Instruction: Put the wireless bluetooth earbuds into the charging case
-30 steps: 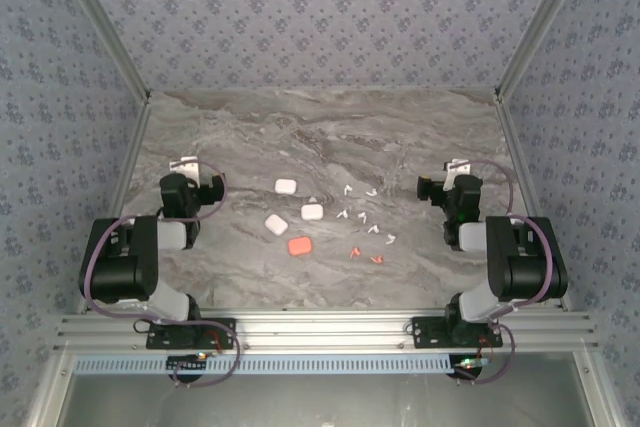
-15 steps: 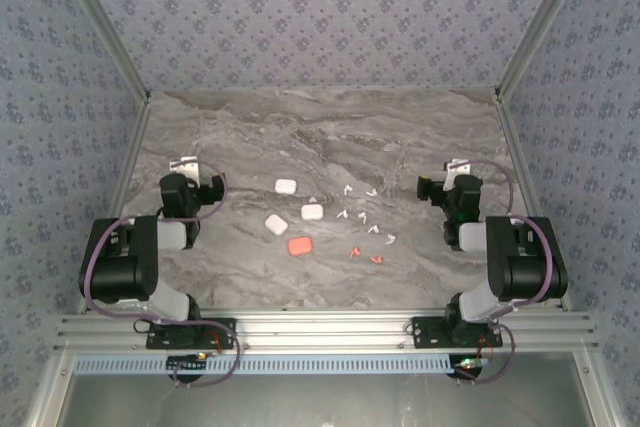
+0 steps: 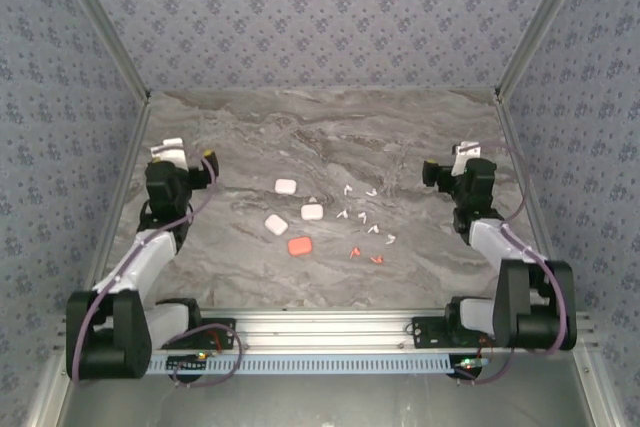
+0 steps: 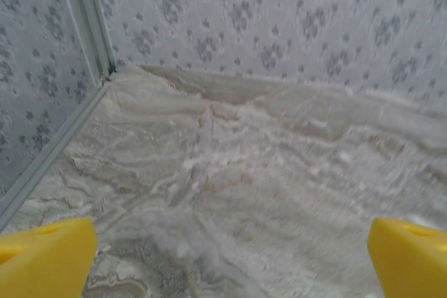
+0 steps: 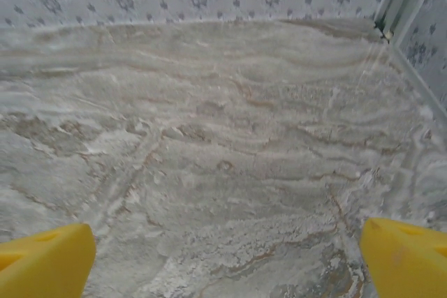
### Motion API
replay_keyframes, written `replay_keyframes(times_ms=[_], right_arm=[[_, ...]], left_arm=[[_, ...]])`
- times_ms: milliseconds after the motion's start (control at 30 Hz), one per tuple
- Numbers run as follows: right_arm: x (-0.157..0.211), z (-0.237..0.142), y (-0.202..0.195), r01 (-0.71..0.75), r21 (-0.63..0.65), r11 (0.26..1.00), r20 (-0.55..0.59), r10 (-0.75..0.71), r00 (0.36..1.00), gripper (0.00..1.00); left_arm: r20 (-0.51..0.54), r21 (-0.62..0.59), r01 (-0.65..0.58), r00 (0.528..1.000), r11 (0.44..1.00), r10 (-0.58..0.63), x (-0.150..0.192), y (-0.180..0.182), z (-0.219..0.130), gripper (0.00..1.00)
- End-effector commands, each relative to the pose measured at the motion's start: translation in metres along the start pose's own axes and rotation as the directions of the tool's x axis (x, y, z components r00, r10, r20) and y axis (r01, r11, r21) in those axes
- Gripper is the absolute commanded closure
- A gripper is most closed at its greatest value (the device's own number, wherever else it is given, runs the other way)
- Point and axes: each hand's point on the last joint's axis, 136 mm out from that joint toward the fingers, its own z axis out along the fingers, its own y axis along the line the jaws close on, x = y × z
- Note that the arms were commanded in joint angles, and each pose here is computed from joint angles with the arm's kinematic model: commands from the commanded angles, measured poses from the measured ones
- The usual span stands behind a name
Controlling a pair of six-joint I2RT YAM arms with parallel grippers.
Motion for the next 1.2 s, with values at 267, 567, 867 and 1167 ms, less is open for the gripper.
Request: replay_keyframes(times_ms=[267, 567, 867, 1167], right_arm=[[0.004, -0.054, 0.091, 0.137, -0.368, 0.920, -0.226, -0.231, 0.946, 0.00], [0.045, -0.075, 0.182, 0.365, -0.692, 0.623, -0.224, -0.666, 0.712, 0.00], [0.080, -0.073, 0.275, 0.505, -0.854, 0.125, 0.157, -0.864, 0.478, 0.00], [0.114, -0.037, 0.336, 0.514, -0.857, -0.030, 0.254, -0.893, 0.371, 0.00]], left_arm=[[-0.408, -0.008, 0.427, 0.824, 0.904, -0.393, 0.048, -0.031, -0.035, 0.01], [-0.495, 0.007, 0.521, 0.743, 0.853, -0.450, 0.078, -0.053, -0.036, 0.01], [-0.489, 0.010, 0.530, 0.742, 0.848, -0.458, 0.074, -0.061, -0.036, 0.01], [-0.481, 0.005, 0.515, 0.752, 0.857, -0.450, 0.071, -0.058, -0.046, 0.01]])
